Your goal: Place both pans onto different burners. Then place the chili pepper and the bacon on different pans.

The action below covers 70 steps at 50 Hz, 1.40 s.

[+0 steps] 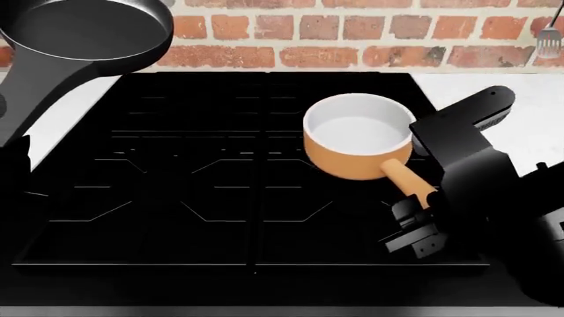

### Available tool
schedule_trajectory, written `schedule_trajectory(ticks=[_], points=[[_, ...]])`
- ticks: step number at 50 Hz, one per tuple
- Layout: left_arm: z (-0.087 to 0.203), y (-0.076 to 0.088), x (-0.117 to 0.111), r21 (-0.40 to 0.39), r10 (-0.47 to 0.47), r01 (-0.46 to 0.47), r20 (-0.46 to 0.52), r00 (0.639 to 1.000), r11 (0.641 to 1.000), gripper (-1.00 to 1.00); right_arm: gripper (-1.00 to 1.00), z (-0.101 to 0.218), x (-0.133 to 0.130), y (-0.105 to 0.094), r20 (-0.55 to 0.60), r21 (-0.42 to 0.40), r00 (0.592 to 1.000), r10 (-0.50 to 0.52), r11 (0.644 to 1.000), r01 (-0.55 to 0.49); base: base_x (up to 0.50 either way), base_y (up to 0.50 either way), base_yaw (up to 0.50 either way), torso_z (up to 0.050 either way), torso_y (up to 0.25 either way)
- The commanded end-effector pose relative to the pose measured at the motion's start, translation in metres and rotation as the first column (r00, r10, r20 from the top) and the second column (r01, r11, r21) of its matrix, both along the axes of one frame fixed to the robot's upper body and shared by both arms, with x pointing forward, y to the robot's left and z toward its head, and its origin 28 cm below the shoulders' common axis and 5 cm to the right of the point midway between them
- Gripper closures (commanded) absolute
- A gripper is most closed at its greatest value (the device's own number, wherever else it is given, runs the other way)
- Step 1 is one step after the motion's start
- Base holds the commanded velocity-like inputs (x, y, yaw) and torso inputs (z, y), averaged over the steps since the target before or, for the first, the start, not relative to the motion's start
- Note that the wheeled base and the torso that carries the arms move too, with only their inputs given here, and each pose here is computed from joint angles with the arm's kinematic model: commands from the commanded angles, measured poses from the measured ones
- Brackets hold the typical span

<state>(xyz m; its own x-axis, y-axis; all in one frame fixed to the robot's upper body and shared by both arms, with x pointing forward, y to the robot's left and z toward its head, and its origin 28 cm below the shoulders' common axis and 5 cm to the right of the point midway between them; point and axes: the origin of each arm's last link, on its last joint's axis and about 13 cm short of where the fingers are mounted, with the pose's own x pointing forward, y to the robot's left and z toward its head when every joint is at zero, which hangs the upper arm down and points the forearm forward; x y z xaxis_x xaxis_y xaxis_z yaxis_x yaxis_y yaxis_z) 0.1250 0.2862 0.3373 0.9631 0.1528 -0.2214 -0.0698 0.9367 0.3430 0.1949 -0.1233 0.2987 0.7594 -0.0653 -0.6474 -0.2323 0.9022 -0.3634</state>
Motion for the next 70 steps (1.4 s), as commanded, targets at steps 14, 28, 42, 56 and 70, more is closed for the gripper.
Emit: schedule_trajectory(ticks=[14,28,42,56,70], points=[[0.015,0.004,-0.006,-0.003,0.051,-0.052,0.157,0.986,0.999,1.00,1.00,-0.025,0.019,0.001,0.054,0.018,0.999,-0.008,1.000,0.007,0.00,0.00,0.00,0.001,0.002],[0.016,0.004,-0.007,-0.001,0.051,-0.051,0.157,0.986,0.999,1.00,1.00,-0.024,0.016,0.001,0.039,-0.004,0.999,0.014,1.000,-0.014,0.00,0.00,0.00,0.001,0.001],[0.016,0.005,-0.006,-0.003,0.053,-0.054,0.158,0.986,0.999,1.00,-1.00,-0.011,0.011,-0.001,0.081,-0.010,0.997,0.015,1.000,-0.014,0.00,0.00,0.00,0.001,0.002],[0.015,0.005,-0.007,-0.005,0.054,-0.053,0.159,0.986,0.999,1.00,-1.00,0.023,-0.007,-0.005,0.231,0.082,0.973,0.025,0.996,-0.045,0.00,0.00,0.00,0.001,0.001],[0.009,0.006,-0.009,-0.061,0.029,-0.022,0.106,0.994,0.998,1.00,-1.00,0.049,-0.029,-0.021,0.402,0.209,0.915,-0.035,0.976,-0.054,0.00,0.00,0.00,0.000,0.001]])
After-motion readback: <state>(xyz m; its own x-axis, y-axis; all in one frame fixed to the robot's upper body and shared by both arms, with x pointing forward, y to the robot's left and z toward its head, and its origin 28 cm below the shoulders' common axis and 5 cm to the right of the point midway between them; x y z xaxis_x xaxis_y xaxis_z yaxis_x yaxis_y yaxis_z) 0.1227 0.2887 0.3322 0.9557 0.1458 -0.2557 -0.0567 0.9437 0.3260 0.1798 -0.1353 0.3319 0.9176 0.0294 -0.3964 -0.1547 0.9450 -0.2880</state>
